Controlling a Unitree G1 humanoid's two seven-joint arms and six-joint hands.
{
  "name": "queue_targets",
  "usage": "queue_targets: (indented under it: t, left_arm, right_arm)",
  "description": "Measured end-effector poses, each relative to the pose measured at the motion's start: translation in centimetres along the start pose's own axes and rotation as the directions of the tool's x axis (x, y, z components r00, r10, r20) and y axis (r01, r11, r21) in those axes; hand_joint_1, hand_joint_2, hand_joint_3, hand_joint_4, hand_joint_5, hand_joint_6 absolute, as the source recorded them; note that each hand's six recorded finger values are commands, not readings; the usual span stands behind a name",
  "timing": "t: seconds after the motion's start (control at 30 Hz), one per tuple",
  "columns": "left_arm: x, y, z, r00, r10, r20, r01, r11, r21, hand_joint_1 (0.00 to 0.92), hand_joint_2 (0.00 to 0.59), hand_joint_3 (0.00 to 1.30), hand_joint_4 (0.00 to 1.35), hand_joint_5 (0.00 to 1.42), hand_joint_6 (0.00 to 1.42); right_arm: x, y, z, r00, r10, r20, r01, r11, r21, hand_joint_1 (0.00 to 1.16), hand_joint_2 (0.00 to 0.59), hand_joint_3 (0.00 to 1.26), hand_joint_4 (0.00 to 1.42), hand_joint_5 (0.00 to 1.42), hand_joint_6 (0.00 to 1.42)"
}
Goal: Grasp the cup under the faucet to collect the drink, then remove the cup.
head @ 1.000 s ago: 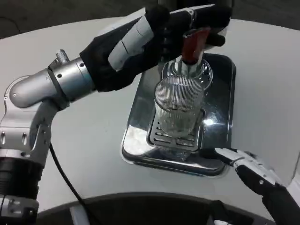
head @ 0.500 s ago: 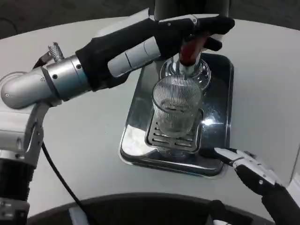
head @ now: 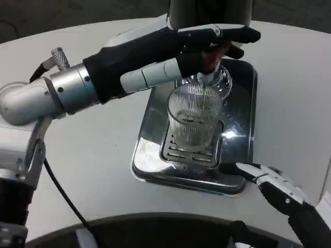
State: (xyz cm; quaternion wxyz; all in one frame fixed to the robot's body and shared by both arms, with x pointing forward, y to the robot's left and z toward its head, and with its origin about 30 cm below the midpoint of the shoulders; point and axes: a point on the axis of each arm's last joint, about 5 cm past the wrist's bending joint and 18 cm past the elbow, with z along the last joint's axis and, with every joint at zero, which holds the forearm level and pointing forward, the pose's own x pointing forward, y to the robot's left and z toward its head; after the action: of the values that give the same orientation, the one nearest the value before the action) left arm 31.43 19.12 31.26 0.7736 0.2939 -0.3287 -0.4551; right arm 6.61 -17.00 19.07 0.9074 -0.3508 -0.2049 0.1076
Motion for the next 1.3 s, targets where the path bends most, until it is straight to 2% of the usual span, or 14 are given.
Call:
queue_targets:
  t: [0.3,0.57,0.7,0.87,1.0,1.13,1.3]
  left_arm:
    - [-0.1,-0.1,0.03,1.0,0.001,-0.001,-0.001,1.0,0.021,0.0,0.084,0.18,0.07,0.14,0.03]
    - [-0.2,-0.1,0.16,1.0,-0.005,-0.011,0.006,0.998,0.061,0.0,0.084,0.18,0.07,0.14,0.03]
    - [-0.1,-0.2,0.18,1.0,-0.008,-0.013,0.009,0.997,0.075,0.0,0.084,0.18,0.07,0.14,0.03]
    - [-0.1,-0.2,0.19,1.0,-0.014,-0.015,0.015,0.996,0.083,0.0,0.084,0.18,0.07,0.14,0.02]
    - [-0.2,-0.2,0.18,1.0,-0.012,-0.017,0.013,0.996,0.086,0.0,0.084,0.19,0.07,0.13,0.02]
    - [-0.3,-0.3,0.13,1.0,-0.009,-0.017,0.01,0.996,0.088,0.0,0.084,0.19,0.07,0.13,0.02]
    - [-0.3,-0.3,0.12,1.0,-0.006,-0.015,0.007,0.996,0.092,0.0,0.084,0.2,0.07,0.14,0.02]
  right_arm:
    - [0.2,0.03,0.03,0.9999,-0.006,0.009,0.006,1.0,0.003,0.63,0.504,0.22,0.17,0.11,0.03]
    - [0.7,0.1,-0.23,0.9996,-0.029,0.003,0.029,0.999,0.017,0.74,0.454,0.22,0.17,0.13,0.1]
    - [1.3,-0.18,-0.82,0.9994,-0.033,-0.005,0.033,0.999,0.011,0.8,0.373,0.21,0.16,0.13,0.12]
    - [2.0,-0.23,-1.7,0.9985,-0.044,-0.034,0.046,0.997,0.055,0.86,0.289,0.18,0.15,0.12,0.15]
    - [2.6,-0.03,-2.35,0.9972,-0.061,-0.044,0.064,0.994,0.083,0.88,0.26,0.17,0.14,0.12,0.16]
    - [3.5,0.46,-3.09,0.9929,-0.107,-0.052,0.112,0.987,0.115,0.9,0.246,0.16,0.13,0.11,0.16]
    - [4.4,1.19,-3.9,0.9889,-0.134,-0.064,0.142,0.98,0.141,0.89,0.229,0.15,0.13,0.11,0.17]
